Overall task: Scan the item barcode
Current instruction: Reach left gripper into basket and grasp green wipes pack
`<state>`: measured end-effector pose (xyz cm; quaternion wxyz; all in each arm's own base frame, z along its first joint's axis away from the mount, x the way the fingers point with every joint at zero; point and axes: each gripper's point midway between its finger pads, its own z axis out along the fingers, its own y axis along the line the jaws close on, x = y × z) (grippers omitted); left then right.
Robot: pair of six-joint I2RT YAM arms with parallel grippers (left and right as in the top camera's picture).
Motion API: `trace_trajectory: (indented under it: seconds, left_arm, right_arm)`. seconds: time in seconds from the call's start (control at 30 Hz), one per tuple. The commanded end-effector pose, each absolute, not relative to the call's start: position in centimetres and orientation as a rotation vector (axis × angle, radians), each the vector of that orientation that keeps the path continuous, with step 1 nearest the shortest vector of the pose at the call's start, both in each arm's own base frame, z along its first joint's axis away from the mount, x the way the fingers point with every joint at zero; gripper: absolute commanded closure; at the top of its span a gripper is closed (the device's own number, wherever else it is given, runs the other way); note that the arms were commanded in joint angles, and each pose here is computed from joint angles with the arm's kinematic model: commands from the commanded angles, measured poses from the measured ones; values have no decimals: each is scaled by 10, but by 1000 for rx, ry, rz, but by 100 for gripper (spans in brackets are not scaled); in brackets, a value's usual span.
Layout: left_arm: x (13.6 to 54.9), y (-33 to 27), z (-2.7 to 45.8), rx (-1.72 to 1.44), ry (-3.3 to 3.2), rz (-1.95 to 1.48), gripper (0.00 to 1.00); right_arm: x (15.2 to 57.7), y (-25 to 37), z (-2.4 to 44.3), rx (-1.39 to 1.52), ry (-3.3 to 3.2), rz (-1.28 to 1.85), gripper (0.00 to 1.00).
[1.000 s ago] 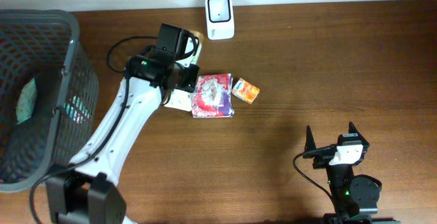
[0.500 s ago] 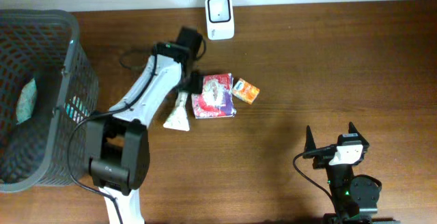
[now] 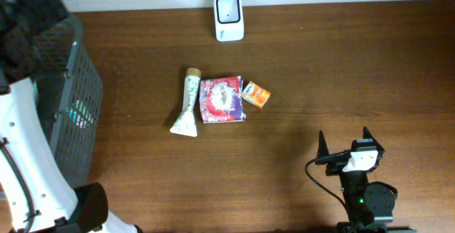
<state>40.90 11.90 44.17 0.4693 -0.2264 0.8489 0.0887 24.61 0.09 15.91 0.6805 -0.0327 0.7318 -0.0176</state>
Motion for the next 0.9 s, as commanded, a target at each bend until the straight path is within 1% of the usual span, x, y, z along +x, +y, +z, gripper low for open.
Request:
trace_trajectory:
  seconds: [0.0, 0.07, 0.17, 0.23, 0.3, 0.5, 0.57, 0.67, 0.77, 0.87]
  left_arm:
    - [390, 164, 450, -666, 2028, 285, 7]
    - [380, 187, 447, -727, 2018, 320, 9]
    - [376, 205, 441, -775, 2021, 345, 12]
    - [388, 210, 422, -785, 2067, 345, 9]
    - [397, 214, 402, -797, 2121, 347, 9]
    - [388, 237, 378, -877, 2174, 414, 10]
    - [380, 248, 351, -928, 2242, 428, 11]
    - [368, 267, 306, -1009, 2333, 491, 9]
    - [356, 281, 279, -1066, 2380, 538, 9]
    - [358, 281, 260, -982, 2460, 552, 10]
  right_arm:
    - [246, 1, 156, -62, 1648, -34, 1]
    - [246, 1, 156, -62, 1648, -34, 1]
    - [246, 1, 156, -62, 1648, -34, 1]
    - [246, 1, 156, -62, 1647, -34, 1]
    - [246, 1, 156, -62, 1647, -34, 1]
    - [246, 1, 156, -62, 1647, -34, 1]
    - [246, 1, 156, -62, 1648, -34, 1]
    - [246, 1, 156, -62, 1647, -34, 1]
    - [246, 1, 156, -62, 1648, -34, 1]
    - [246, 1, 156, -62, 1647, -34, 1]
